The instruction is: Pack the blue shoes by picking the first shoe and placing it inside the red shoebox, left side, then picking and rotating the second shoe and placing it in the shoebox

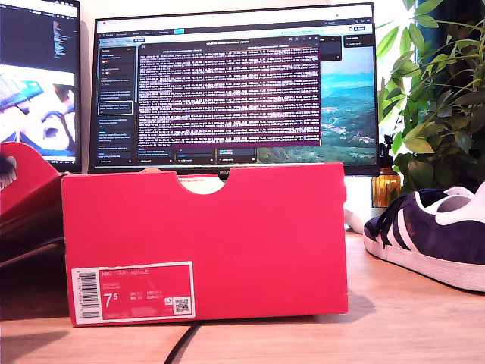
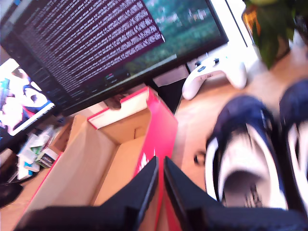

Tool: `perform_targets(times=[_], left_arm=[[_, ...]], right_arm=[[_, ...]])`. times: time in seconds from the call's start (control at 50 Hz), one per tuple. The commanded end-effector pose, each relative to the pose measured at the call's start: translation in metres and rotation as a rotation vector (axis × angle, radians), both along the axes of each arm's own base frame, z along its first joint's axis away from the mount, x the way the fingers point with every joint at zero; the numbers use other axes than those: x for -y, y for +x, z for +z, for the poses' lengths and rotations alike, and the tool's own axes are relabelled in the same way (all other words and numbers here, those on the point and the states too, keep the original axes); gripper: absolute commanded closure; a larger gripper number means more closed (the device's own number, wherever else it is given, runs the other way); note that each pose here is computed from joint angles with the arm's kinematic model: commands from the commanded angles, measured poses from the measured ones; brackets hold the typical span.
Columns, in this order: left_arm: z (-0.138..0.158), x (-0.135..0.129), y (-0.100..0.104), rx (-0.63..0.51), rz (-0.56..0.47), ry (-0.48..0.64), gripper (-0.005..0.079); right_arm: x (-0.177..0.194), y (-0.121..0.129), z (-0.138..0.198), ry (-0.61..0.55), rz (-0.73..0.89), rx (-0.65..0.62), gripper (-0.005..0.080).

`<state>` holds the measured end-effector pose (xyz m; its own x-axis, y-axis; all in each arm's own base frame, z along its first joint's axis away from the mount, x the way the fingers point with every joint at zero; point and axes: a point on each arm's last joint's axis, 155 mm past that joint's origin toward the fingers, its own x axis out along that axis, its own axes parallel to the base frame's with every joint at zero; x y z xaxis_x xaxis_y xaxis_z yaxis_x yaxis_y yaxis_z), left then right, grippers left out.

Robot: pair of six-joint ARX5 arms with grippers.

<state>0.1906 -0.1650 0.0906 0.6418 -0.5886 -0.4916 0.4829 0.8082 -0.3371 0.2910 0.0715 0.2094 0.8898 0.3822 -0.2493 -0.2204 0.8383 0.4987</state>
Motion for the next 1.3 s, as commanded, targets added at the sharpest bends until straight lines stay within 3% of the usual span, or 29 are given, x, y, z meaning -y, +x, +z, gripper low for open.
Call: perform_targets(times=[0.0,0.18,0.4,0.56,0.76,1.0,1.28], left_arm=[[-0.003,-0.003,0.007,-0.039,0.083,-0.041,0.0762],[-0.008,-0.008,0.021,-0.055,0.183,-0.04,0.0762],[-0.012,-0.001,0.031,-0.071,0.206,-0.062,0.0762],[-0.014,0.004,0.036,-0.076,0.213,-0.077,0.0762],[-0.023,0.005,0.037,-0.101,0.213,-0.056,0.0762],[-0.024,0.005,0.036,-0.104,0.212,-0.053,0.0762],[-0.024,0.005,0.036,-0.103,0.212,-0.051,0.0762]], right_arm=[[-0.003,0.007,0.003,-0.05,0.027,-0.07,0.0762],[-0.005,0.012,-0.019,-0.15,0.094,-0.394,0.073],[-0.016,0.018,-0.054,-0.255,0.147,-0.654,0.0574],[-0.025,0.017,-0.075,-0.34,0.179,-0.72,0.0549],[-0.028,0.019,-0.091,-0.428,0.191,-0.743,0.0447],[-0.016,0.026,-0.119,-0.535,0.186,-0.794,0.0447],[-0.02,0.024,-0.161,-0.562,0.234,-0.908,0.0448]])
